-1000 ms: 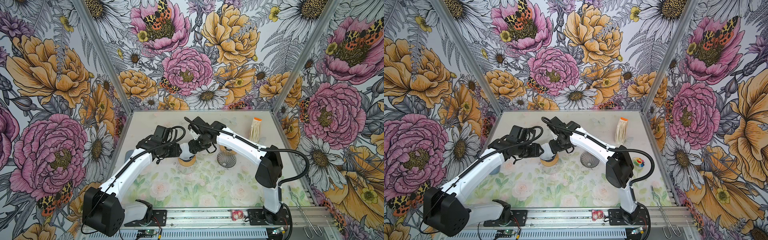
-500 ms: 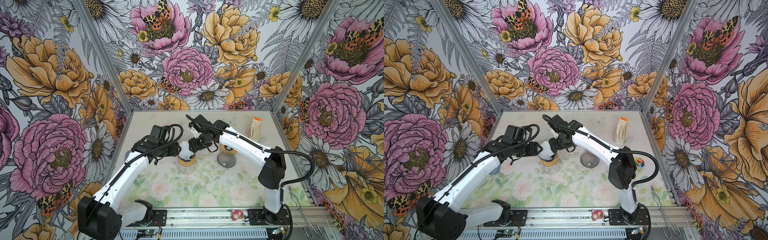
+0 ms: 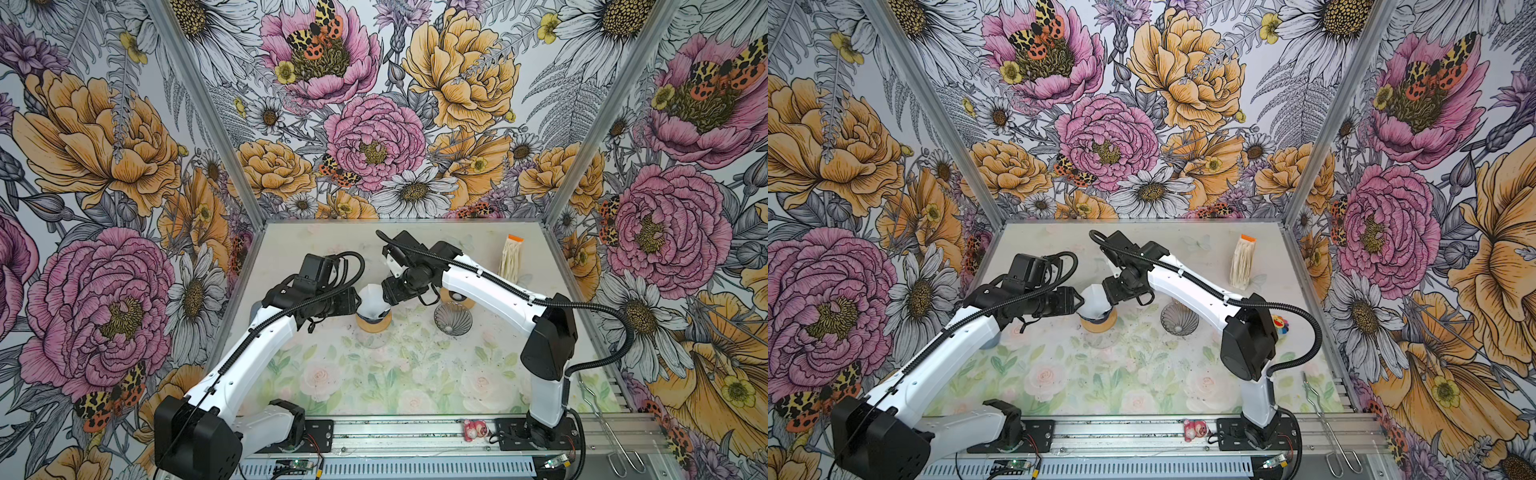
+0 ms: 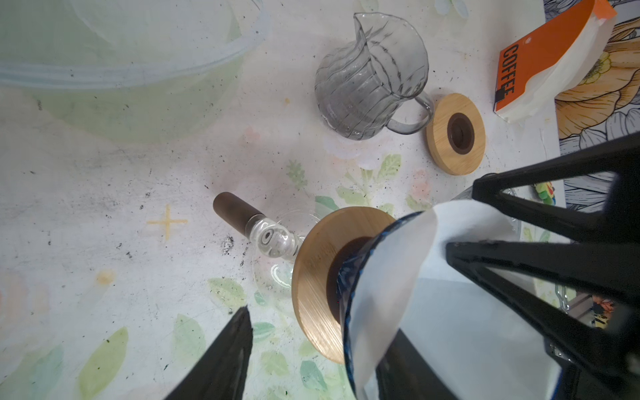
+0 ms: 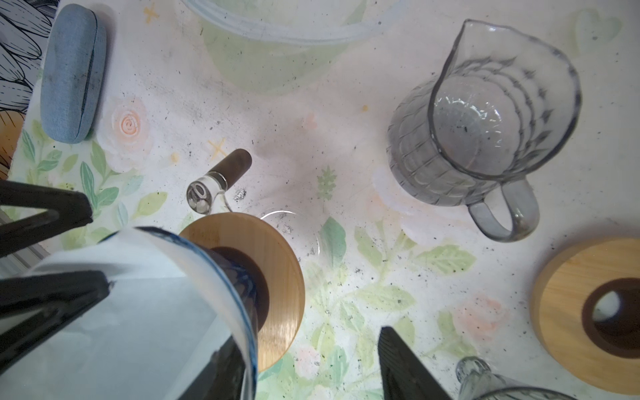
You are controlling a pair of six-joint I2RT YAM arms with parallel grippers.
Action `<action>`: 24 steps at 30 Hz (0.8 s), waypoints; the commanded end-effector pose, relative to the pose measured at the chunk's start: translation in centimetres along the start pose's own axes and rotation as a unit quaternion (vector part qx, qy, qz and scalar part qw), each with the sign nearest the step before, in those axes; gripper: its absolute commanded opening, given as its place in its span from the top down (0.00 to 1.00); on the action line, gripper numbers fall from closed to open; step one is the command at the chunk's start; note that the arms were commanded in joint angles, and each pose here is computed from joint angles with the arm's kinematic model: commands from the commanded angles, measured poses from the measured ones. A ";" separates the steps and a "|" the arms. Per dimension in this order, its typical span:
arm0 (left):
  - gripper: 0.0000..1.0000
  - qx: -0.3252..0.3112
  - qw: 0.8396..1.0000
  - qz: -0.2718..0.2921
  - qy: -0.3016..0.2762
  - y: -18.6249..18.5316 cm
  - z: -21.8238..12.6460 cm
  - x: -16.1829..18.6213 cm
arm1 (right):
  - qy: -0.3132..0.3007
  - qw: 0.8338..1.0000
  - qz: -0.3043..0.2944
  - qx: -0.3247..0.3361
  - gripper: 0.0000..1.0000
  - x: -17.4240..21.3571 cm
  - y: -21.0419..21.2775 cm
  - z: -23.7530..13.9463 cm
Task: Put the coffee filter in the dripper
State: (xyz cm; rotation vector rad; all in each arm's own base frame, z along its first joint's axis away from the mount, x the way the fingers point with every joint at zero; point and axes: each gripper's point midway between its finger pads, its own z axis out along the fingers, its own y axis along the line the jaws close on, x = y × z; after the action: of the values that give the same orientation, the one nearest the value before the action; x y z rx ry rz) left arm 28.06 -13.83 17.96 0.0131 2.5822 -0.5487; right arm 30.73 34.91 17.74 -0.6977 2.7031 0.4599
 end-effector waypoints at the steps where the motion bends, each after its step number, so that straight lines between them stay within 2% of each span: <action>1: 0.44 -0.003 1.000 -0.008 0.002 0.4 0.5 0.1 | -0.006 1.000 0.007 0.005 0.38 -0.3 -0.5 0.0; 24: 0.44 -0.010 1.000 -0.003 0.011 0.7 1.2 0.0 | 0.012 1.000 0.004 -0.008 0.38 0.1 0.0 1.3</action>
State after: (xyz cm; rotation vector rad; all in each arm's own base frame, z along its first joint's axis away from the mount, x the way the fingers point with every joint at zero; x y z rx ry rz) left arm 28.12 -13.86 16.77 0.0086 2.6209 -0.5364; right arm 30.56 35.25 16.70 -0.7100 2.7307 0.4709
